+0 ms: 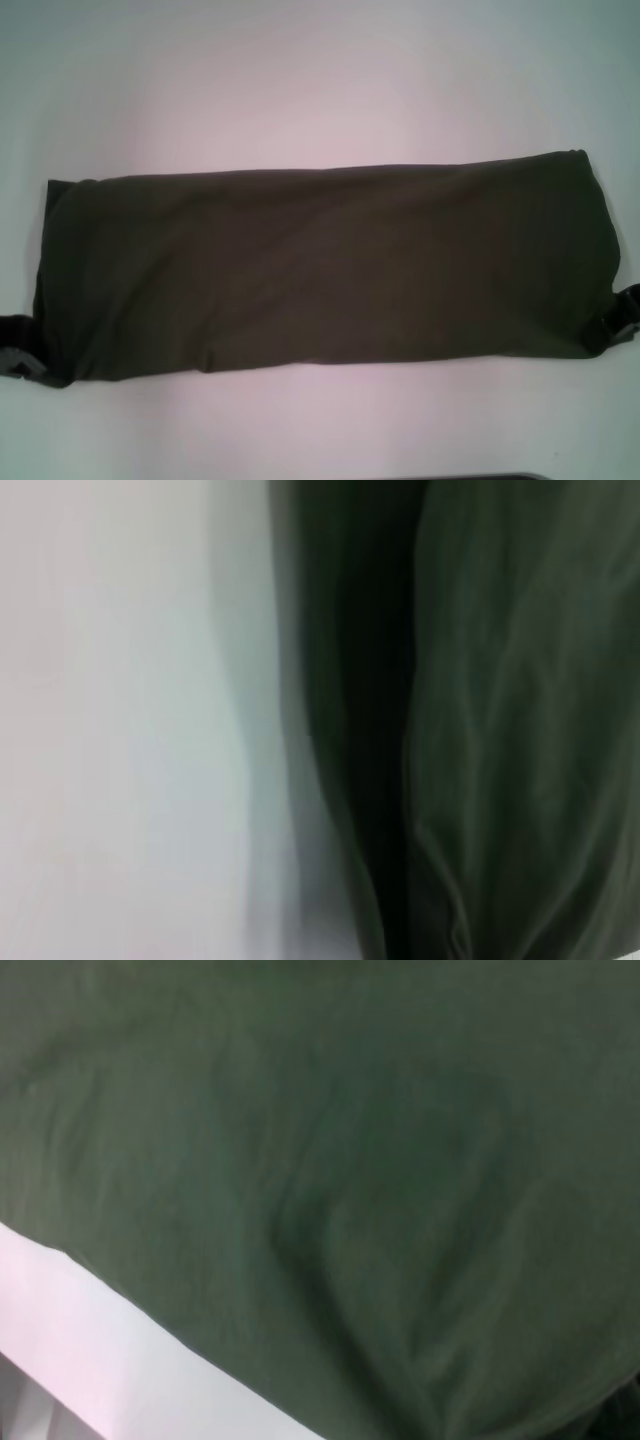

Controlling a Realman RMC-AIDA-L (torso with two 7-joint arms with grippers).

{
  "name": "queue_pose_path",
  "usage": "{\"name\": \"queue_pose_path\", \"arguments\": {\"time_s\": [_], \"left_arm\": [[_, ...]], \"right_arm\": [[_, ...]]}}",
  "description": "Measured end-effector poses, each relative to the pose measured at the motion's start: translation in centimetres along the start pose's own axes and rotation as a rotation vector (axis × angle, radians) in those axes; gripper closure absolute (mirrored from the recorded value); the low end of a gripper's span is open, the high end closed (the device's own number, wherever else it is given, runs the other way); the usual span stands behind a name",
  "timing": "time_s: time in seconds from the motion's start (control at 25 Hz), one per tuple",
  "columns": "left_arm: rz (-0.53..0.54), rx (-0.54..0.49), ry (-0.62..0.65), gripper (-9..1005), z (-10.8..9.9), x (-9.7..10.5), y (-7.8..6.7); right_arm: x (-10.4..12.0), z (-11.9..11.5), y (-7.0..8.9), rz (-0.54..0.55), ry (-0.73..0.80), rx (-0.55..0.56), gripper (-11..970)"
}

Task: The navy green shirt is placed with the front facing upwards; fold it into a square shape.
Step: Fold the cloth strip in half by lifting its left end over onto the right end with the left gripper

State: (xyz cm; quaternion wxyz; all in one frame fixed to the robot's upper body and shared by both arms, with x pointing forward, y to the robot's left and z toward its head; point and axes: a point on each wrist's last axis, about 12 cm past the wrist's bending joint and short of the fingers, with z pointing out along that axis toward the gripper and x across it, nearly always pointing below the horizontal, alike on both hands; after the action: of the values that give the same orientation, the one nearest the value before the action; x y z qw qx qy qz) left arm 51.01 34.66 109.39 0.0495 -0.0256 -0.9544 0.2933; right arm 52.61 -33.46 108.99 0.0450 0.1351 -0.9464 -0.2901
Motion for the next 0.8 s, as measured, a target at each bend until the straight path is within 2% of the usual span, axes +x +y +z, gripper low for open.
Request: {"name": "queue_pose_path", "arguments": {"time_s": [0.28,0.8], "left_arm": [[-0.008,-0.023,0.027,979,0.1,0.5,0.4],[-0.036,-0.052,-0.011,980,0.0,0.6,1.3]], "right_arm": [[0.2,-0.1,-0.1,0.005,0.006,-0.001,885],[0.8,-0.1,-0.5,0.017,0.031,0.017,874]]}}
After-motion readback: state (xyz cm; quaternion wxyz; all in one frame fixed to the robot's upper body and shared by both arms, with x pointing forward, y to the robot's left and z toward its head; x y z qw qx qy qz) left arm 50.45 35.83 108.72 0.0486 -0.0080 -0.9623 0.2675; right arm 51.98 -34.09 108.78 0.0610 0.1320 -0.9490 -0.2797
